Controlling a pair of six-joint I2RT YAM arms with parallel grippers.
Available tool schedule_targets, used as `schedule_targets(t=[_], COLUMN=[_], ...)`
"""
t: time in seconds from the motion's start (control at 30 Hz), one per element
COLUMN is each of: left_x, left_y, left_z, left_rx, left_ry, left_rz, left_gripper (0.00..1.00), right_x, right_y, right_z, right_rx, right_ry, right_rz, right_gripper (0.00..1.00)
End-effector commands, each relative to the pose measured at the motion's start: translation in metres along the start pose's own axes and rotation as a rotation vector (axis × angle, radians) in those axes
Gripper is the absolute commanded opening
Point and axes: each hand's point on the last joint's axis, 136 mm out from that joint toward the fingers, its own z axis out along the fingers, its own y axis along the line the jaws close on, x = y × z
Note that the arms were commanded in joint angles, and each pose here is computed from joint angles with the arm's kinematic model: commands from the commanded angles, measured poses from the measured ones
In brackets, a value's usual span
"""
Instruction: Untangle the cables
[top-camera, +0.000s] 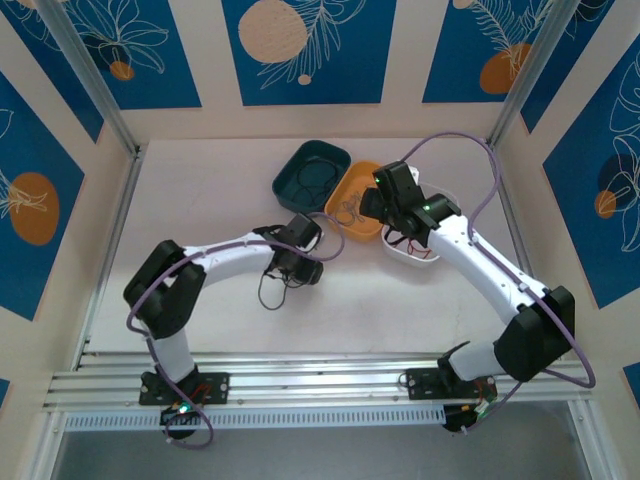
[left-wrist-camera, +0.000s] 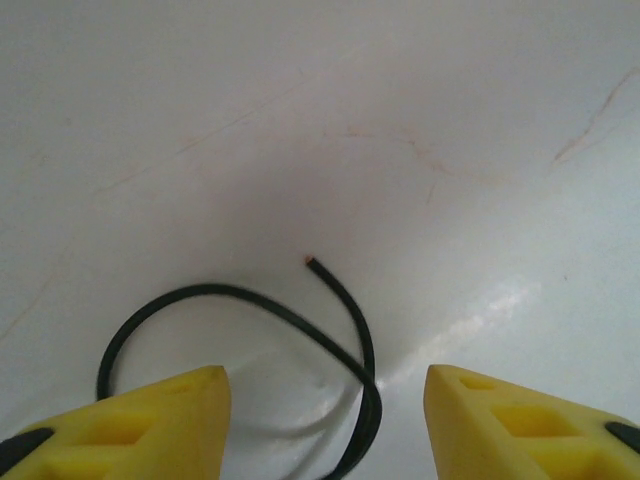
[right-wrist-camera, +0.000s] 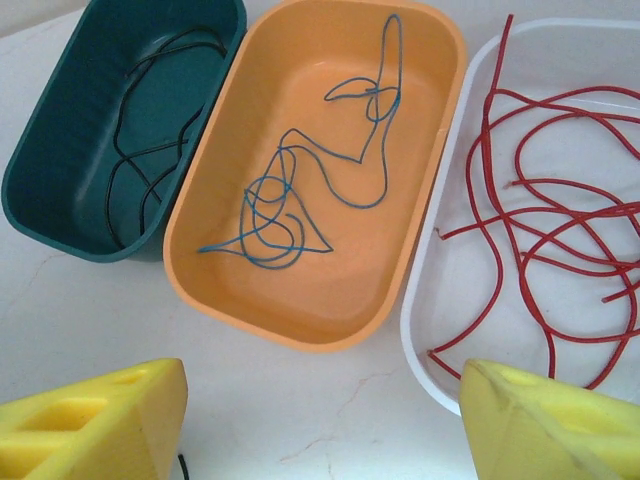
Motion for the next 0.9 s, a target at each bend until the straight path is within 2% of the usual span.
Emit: schedule_targets(t=[0.0, 0.13, 0.27, 0.4, 0.7, 0.87], left_x=[0.000, -0.003, -0.009, -0.025, -0.074, -0.103], left_y=[0.004, -0.002, -0.007, -0.008, -0.001, 0.016], left_z=[0.007, 0.014, 0.015, -0.002, -0.111, -0.169], left_rx=[-0.059, -0.043, -0.043, -0.050, -0.071, -0.127], left_ry=[0.028, 0.025, 0.005, -0.076, -0.375, -0.490], left_rz=[0.023, 0.019, 0.013, 0.002, -0.004, 0.016], left_gripper=[0.47, 0.42, 0.21, 0.00, 0.00, 0.00], right_x=[-0.013, -0.011, -0.010, -0.009, -0.005, -0.003], right_y=[-0.001, -0.001, -0.002, -0.002, -0.009, -0.013], right_z=[-0.009, -0.009, -0.008, -0.009, -0.016, -0.024], right_rx=[-0.022, -0.029, -0.028, -0.032, -0.029, -0.043], right_ry=[-0.071, -0.071, -0.069, -0.071, -0.081, -0.099], right_rz=[0.042, 0.039, 0.040, 0.040, 0.040, 0.048], right_gripper=[0.72, 0.73, 0.73, 0.73, 0.73, 0.73])
